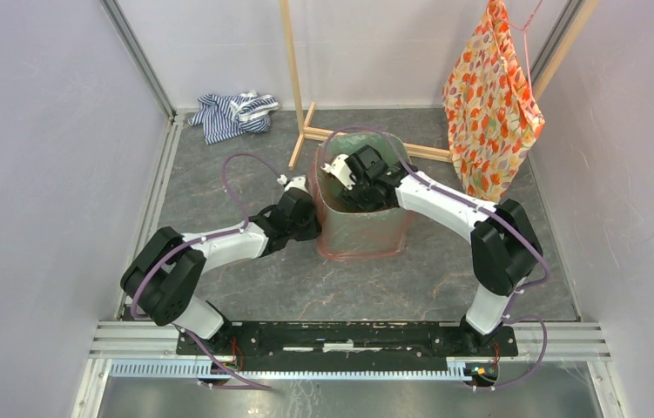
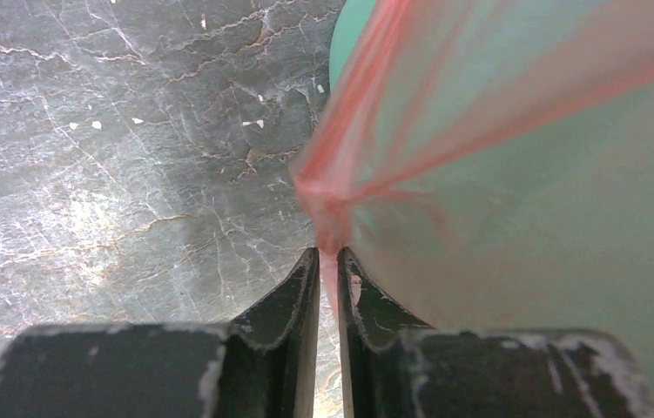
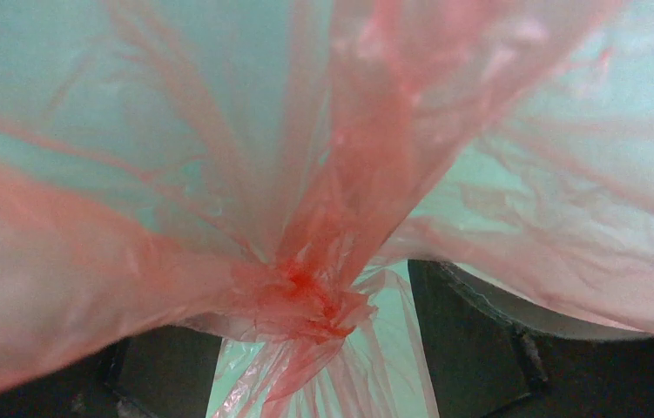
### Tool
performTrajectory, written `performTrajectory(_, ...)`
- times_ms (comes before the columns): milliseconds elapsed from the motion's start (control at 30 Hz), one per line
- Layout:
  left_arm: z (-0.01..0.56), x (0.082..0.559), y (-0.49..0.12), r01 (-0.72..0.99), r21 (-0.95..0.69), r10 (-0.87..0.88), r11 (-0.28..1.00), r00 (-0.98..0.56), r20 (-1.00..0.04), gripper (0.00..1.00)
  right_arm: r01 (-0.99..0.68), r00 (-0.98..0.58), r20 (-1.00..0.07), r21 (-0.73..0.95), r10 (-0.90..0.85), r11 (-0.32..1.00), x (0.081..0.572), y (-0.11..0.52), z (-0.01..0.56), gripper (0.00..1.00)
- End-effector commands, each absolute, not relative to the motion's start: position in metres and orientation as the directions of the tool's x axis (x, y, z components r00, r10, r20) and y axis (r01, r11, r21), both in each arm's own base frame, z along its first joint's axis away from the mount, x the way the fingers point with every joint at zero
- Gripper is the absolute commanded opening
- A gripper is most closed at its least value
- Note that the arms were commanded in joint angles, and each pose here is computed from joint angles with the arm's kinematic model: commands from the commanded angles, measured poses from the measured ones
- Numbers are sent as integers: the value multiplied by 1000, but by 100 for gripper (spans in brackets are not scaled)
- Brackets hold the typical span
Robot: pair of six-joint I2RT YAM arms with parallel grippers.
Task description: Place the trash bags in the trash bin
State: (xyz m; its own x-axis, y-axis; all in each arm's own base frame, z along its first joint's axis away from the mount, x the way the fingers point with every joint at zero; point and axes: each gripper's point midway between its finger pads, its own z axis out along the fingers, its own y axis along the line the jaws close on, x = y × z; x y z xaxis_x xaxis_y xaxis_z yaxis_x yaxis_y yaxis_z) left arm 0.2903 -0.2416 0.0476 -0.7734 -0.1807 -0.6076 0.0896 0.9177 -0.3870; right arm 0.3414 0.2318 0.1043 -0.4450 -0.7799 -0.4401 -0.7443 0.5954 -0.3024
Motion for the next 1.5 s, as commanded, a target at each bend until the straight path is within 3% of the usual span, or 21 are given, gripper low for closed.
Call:
performTrajectory(0, 63, 301, -248, 143, -379, -152, 914, -746, -648, 19, -750, -400, -463, -330, -791, 573, 354, 226, 104, 80)
performTrajectory(467, 66, 307, -247, 127, -382, -169, 915, -740, -651, 19, -721, -516, -458, -223, -723, 656, 334, 228, 67, 80)
performTrajectory(833, 76, 324, -240, 107, -378, -185, 920, -731, -657, 19, -544, -708, -503, -59, -495, 837, 330, 257, 64, 80)
performTrajectory(1100, 79, 333, -234, 94, -382, -198, 919, -729, -655, 19, -415, -739, -570, -32, -358, 909, 344, 267, 68, 82)
performTrajectory(1467, 79, 330, -233, 96, -386, -194, 918, -739, -646, 19, -540, -658, -568, -101, -494, 836, 345, 265, 96, 84)
